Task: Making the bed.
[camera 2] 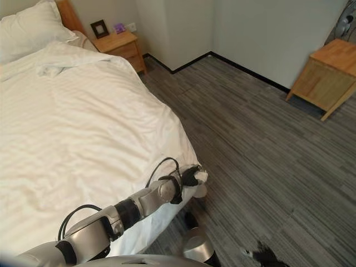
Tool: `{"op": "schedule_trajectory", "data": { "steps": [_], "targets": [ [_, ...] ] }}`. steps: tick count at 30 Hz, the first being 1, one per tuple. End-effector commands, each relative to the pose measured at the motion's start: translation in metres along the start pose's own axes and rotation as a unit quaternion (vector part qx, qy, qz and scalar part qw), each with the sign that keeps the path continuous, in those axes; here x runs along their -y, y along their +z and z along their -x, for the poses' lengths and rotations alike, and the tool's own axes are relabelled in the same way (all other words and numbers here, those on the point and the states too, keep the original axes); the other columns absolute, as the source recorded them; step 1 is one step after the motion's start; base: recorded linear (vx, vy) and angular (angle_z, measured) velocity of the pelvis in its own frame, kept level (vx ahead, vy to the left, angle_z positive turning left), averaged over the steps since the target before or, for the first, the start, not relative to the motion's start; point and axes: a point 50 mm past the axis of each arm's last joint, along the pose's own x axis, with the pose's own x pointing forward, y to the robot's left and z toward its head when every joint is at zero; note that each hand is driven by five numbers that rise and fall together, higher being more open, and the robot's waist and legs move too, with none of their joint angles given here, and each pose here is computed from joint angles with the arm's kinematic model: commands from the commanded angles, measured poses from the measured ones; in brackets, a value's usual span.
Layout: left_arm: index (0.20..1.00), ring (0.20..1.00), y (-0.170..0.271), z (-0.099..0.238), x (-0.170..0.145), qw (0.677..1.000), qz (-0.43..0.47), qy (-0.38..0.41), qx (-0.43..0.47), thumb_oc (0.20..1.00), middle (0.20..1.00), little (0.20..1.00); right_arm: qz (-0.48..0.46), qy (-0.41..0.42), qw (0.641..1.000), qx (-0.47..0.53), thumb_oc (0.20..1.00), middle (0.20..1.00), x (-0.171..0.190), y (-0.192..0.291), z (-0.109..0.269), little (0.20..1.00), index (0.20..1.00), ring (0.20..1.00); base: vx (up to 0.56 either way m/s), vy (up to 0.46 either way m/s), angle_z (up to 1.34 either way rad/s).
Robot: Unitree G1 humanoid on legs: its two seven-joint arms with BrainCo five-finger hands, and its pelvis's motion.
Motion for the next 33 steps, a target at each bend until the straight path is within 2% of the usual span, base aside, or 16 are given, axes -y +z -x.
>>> {"op": "schedule_trajectory", "data": {
  "steps": [1,5,9,10,14,19,21,22,23,24,27,28,29,31,32,33],
  "targets": [
    [1.0,1.0,0.118,0.007,0.042,0.953,0.05,-0.129,0.27,1.0,1.0,1.0,-0.009,-0.06,0.998,-0.006,1.0,1.0,0.035,-0.002,0.001,1.0,1.0,1.0,0.0,-0.003,0.08],
    [1.0,1.0,0.137,0.015,0.026,0.937,0.101,-0.124,0.31,1.0,1.0,1.0,-0.035,-0.109,0.993,-0.04,1.0,1.0,0.064,-0.018,0.006,1.0,1.0,1.0,-0.04,-0.024,0.21],
    [1.0,1.0,0.147,0.008,0.017,0.922,0.207,-0.118,0.305,1.0,1.0,1.0,-0.022,-0.131,0.991,-0.031,1.0,1.0,0.082,-0.011,0.007,1.0,1.0,1.0,-0.02,-0.014,0.09],
    [1.0,1.0,0.155,0.007,0.003,0.919,0.217,-0.092,0.317,1.0,1.0,1.0,-0.008,-0.14,0.99,-0.018,1.0,1.0,0.09,-0.003,0.008,1.0,1.0,1.0,0.0,-0.042,0.03],
    [1.0,1.0,0.158,0.006,0.001,0.915,0.233,-0.081,0.318,1.0,1.0,1.0,0.006,-0.145,0.989,0.008,1.0,1.0,0.094,0.01,0.007,1.0,1.0,1.0,-0.02,-0.046,0.11],
    [1.0,1.0,0.146,0.001,-0.028,0.924,0.236,0.006,0.301,1.0,1.0,1.0,0.053,-0.151,0.985,0.07,1.0,1.0,0.096,0.039,0.009,1.0,1.0,1.0,-0.02,-0.059,0.17],
    [1.0,1.0,0.127,0.013,-0.076,0.918,0.234,0.106,0.302,1.0,1.0,1.0,0.063,-0.182,0.975,0.111,1.0,1.0,0.115,0.058,0.017,1.0,1.0,1.0,0.0,-0.068,0.05],
    [1.0,1.0,0.12,0.019,-0.088,0.916,0.228,0.129,0.303,1.0,1.0,1.0,0.058,-0.191,0.973,0.119,1.0,1.0,0.12,0.061,0.02,1.0,1.0,1.0,0.0,-0.063,0.1],
    [1.0,1.0,0.093,0.059,-0.141,0.902,0.188,0.236,0.309,1.0,1.0,1.0,0.035,-0.238,0.955,0.175,1.0,1.0,0.146,0.085,0.036,1.0,1.0,1.0,0.0,-0.044,0.12],
    [1.0,1.0,0.092,0.059,-0.141,0.902,0.188,0.236,0.308,1.0,1.0,1.0,0.036,-0.238,0.955,0.175,1.0,1.0,0.146,0.085,0.036,1.0,1.0,1.0,0.01,-0.049,0.15],
    [1.0,1.0,0.051,0.11,-0.174,0.882,0.163,0.339,0.285,1.0,1.0,1.0,0.003,-0.258,0.934,0.249,1.0,1.0,0.155,0.115,0.052,1.0,1.0,1.0,0.01,-0.04,0.4],
    [1.0,1.0,0.051,0.111,-0.174,0.882,0.163,0.339,0.284,1.0,1.0,1.0,0.004,-0.258,0.934,0.248,1.0,1.0,0.155,0.114,0.052,1.0,1.0,1.0,0.04,-0.021,0.44],
    [1.0,1.0,-0.026,0.164,-0.185,0.856,0.185,0.448,0.18,1.0,1.0,1.0,0.022,-0.283,0.893,0.351,0.2,0.2,0.159,0.156,0.082,0.2,0.2,0.2,0.04,-0.016,0.4],
    [1.0,1.0,-0.046,0.177,-0.182,0.847,0.199,0.469,0.152,1.0,1.0,1.0,0.03,-0.28,0.875,0.393,0.2,0.2,0.154,0.175,0.093,0.2,0.2,0.2,0.04,-0.016,0.43],
    [1.0,1.0,-0.087,0.206,-0.166,0.828,0.232,0.504,0.087,1.0,1.0,1.0,0.013,-0.259,0.84,0.477,0.2,0.2,0.139,0.206,0.115,0.2,0.2,0.2,0.04,-0.016,0.38],
    [1.0,1.0,-0.105,0.212,-0.155,0.824,0.248,0.507,0.053,1.0,1.0,1.0,0.001,-0.232,0.829,0.509,0.2,0.2,0.127,0.22,0.12,0.2,0.2,0.2,0.03,-0.017,0.4]
  ]
}}
